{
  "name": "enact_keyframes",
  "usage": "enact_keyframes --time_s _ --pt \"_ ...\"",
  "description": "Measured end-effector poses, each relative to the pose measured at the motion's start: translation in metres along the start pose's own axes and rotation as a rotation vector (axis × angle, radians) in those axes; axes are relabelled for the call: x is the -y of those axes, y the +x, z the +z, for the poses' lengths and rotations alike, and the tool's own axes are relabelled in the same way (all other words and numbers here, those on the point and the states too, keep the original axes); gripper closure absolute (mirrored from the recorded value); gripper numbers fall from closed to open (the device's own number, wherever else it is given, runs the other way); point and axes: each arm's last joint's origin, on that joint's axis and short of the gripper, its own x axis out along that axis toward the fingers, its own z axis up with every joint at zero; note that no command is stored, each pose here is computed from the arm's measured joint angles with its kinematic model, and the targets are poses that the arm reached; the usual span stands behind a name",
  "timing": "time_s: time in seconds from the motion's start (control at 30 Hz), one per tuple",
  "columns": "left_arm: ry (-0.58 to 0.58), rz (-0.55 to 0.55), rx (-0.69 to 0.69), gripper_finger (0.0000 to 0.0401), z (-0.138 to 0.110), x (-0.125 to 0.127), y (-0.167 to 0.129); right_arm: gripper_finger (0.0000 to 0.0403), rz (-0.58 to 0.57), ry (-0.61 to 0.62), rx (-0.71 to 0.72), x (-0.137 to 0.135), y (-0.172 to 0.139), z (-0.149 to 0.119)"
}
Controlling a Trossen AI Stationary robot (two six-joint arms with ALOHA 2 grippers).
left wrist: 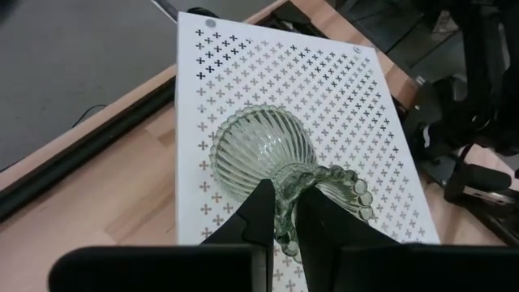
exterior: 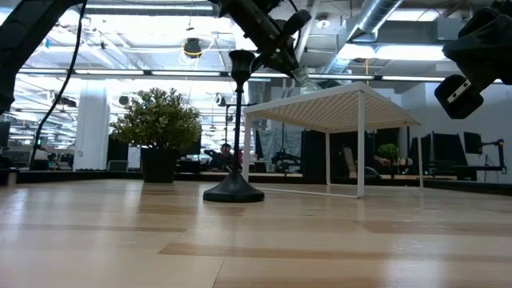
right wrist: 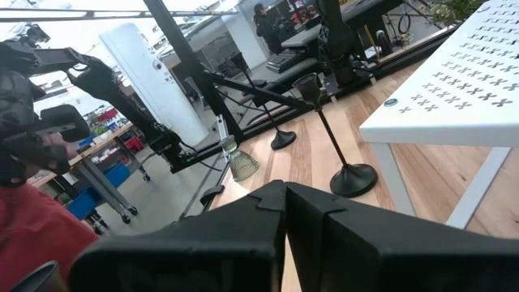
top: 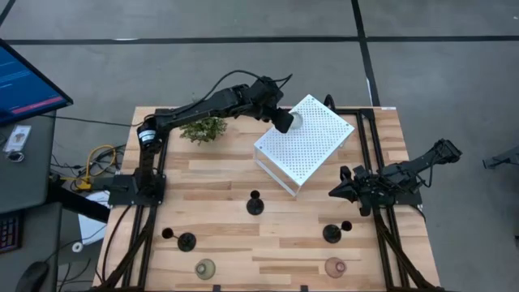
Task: Pick & Place candle stick holders
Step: Put the top green glass candle holder on the shelf
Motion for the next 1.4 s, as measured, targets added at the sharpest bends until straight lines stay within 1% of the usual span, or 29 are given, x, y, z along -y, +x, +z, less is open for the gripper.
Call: enact_keyframes --time_s 0.33,0.6,0.83,1.13,1.27,1.4 --pt "0.003 0.022 -0.068 0.0371 -0.007 -0.001 -0.001 0.0401 0.000 0.000 0.000 0.000 0.000 0.000" --pt "0.008 0.012 -0.084 0.0371 -0.010 0.003 -0.001 0.0401 0.001 0.000 0.000 0.000 0.000 0.000" --pt "0.028 -0.019 -0.106 0.0371 -0.016 0.016 -0.002 0.0401 0.000 0.000 -0.001 0.000 0.000 0.000" --pt "0.028 -0.012 -0.106 0.0371 -0.016 0.015 -0.002 0.0401 0.001 0.000 -0.001 0.000 0.000 0.000" --pt "0.029 -0.011 -0.106 0.0357 -0.016 0.015 -0.002 0.0401 0.000 0.000 -0.001 0.000 0.000 0.000" --pt "0.035 -0.011 -0.106 0.0354 -0.016 0.015 -0.002 0.0401 0.000 0.000 0.000 0.000 0.000 0.000"
